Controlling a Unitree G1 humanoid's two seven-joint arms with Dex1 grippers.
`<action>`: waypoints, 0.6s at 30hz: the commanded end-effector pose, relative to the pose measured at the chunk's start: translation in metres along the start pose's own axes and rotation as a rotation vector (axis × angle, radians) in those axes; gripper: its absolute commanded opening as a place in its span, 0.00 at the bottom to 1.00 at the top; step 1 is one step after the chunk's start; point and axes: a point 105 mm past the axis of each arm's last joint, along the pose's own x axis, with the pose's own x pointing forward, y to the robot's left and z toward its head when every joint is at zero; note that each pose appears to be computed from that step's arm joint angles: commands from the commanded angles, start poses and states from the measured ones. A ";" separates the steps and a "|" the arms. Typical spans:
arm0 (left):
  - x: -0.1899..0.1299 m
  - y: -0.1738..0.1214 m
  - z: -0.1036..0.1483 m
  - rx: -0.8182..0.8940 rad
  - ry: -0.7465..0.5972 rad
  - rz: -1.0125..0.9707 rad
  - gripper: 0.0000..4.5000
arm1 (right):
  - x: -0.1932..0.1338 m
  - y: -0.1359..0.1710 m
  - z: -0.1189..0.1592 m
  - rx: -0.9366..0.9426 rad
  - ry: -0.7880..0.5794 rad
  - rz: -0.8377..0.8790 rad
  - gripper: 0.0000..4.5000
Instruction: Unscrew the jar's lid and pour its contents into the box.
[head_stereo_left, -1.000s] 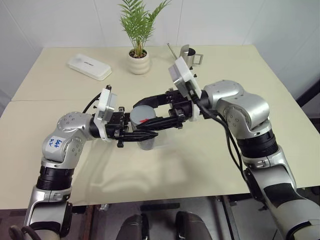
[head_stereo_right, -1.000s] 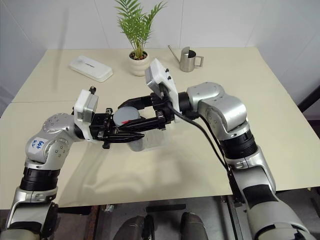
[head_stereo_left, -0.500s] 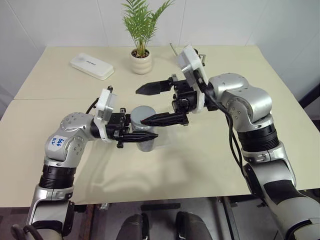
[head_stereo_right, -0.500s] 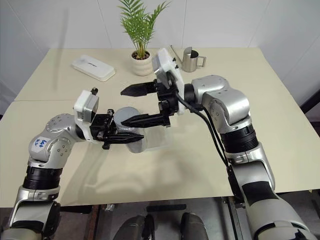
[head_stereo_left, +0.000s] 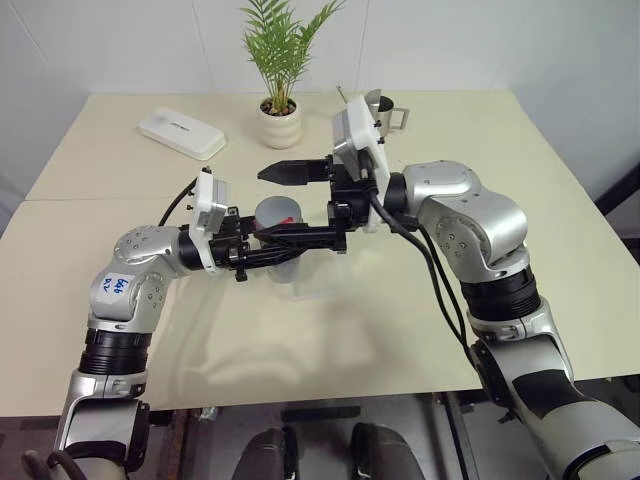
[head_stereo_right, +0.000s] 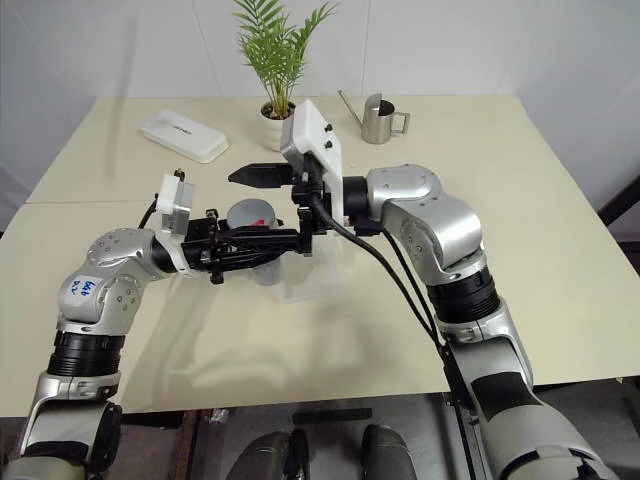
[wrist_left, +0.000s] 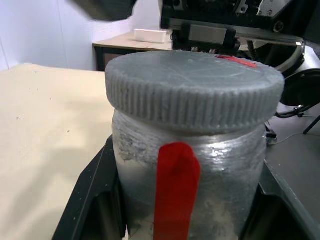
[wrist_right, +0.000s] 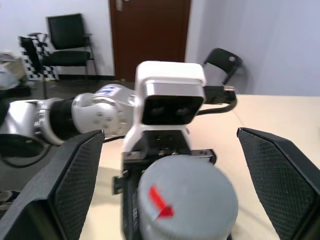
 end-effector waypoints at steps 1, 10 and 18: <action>0.006 -0.004 0.013 0.064 -0.020 -0.020 0.45 | 0.003 -0.009 0.004 -0.037 0.000 -0.039 0.99; 0.007 -0.008 0.018 0.073 -0.037 -0.024 0.45 | -0.003 -0.021 -0.002 -0.023 0.009 -0.070 0.99; 0.005 -0.011 0.019 0.073 -0.057 -0.039 0.45 | -0.029 -0.035 -0.007 -0.029 0.043 -0.120 0.99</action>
